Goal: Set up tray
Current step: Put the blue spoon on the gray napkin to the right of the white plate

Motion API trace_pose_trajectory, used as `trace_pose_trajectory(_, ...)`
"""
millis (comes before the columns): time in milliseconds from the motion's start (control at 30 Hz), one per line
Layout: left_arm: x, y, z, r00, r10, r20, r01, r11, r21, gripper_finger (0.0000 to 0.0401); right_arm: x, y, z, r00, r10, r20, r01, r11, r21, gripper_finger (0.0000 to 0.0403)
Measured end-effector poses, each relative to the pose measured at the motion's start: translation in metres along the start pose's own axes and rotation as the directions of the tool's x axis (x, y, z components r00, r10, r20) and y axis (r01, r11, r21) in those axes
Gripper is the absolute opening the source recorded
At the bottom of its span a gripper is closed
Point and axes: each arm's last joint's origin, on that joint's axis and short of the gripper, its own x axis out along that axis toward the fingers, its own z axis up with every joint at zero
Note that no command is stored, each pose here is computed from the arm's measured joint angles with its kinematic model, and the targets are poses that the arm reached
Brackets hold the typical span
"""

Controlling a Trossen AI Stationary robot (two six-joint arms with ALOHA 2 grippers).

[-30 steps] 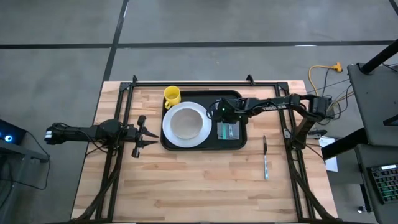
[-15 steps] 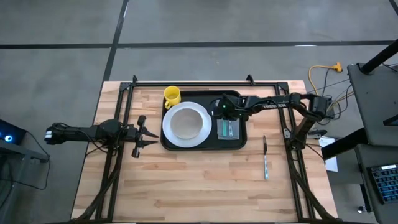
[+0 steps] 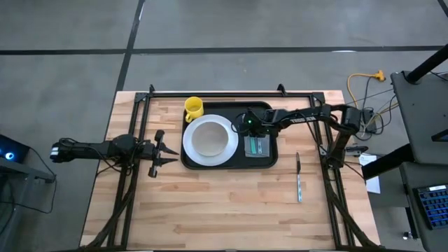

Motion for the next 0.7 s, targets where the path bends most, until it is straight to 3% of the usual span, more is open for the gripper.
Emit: trace_pose_trajectory(700,0.0000,0.0000,0.0000,1.000,0.000,0.000,0.000,1.000,0.000,0.0083,0.0029,-0.0009,-0.0005,1.000,-0.013,0.001,0.013,0.999,0.043,0.0046)
